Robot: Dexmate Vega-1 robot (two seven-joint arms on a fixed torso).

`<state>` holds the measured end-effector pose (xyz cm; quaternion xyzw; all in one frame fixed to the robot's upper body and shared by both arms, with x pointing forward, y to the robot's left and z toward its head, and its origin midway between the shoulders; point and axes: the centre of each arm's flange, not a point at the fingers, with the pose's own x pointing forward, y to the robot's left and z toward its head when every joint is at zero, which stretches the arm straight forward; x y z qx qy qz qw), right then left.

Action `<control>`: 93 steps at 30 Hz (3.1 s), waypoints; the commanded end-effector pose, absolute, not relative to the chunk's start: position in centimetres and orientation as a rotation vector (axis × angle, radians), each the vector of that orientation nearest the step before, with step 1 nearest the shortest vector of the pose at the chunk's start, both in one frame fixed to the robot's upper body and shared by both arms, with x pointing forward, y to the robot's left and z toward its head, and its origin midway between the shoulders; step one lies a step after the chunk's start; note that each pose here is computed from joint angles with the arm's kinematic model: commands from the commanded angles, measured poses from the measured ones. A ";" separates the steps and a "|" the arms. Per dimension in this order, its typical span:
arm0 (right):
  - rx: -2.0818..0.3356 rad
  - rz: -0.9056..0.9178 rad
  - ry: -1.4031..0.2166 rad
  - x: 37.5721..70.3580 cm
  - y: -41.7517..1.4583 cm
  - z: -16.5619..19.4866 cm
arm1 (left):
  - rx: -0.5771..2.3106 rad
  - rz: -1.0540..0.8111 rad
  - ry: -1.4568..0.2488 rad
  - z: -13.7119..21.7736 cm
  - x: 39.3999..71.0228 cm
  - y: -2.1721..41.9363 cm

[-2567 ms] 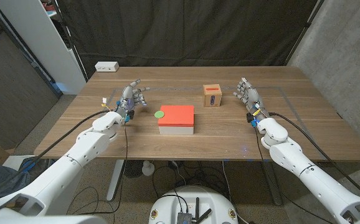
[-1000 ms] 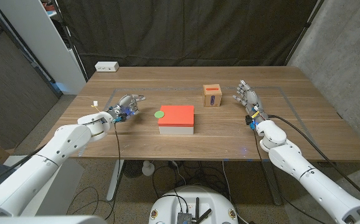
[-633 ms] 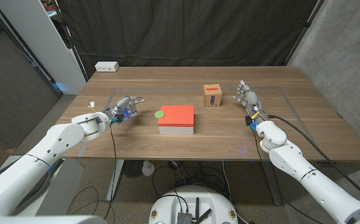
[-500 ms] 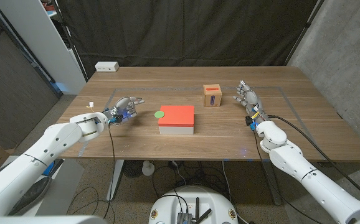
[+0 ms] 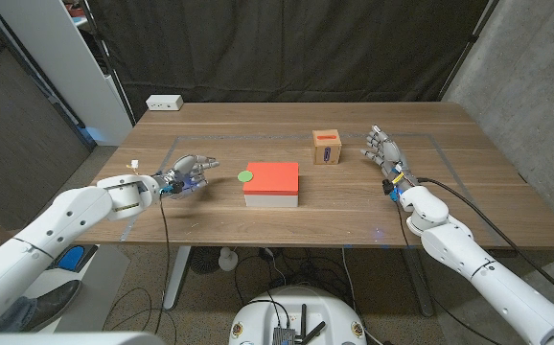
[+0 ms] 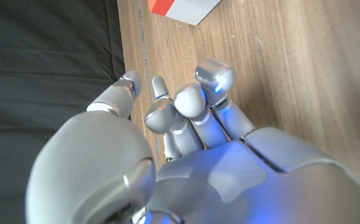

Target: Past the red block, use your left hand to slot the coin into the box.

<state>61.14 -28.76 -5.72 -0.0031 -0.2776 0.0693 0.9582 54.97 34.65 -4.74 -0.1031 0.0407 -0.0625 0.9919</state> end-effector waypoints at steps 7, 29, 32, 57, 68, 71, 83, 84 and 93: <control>-0.035 0.196 -0.560 61.0 -30.5 -5.1 | -0.110 -0.162 0.214 -4.7 54.4 34.4; -0.030 0.179 -0.571 60.6 -31.9 -5.9 | -0.102 -0.228 0.293 -4.1 53.4 32.1; -0.029 0.177 -0.566 60.6 -32.0 -5.9 | -0.099 -0.240 0.304 -4.2 53.7 31.8; -0.028 0.153 -0.560 60.9 -33.2 -6.2 | -0.074 -0.298 0.319 -3.9 55.6 29.6; -0.022 0.152 -0.557 60.9 -33.4 -6.5 | -0.064 -0.301 0.327 -4.1 55.6 29.2; -0.020 0.152 -0.557 60.9 -33.4 -6.6 | -0.065 -0.303 0.325 -4.1 55.5 29.2; -0.020 0.145 -0.552 60.6 -33.9 -7.1 | -0.061 -0.304 0.322 -4.0 55.2 28.8; -0.019 0.145 -0.552 60.6 -33.9 -7.1 | -0.063 -0.310 0.320 -4.1 55.2 28.7; -0.009 0.145 -0.554 60.5 -34.0 -7.4 | -0.063 -0.310 0.320 -4.2 54.9 28.4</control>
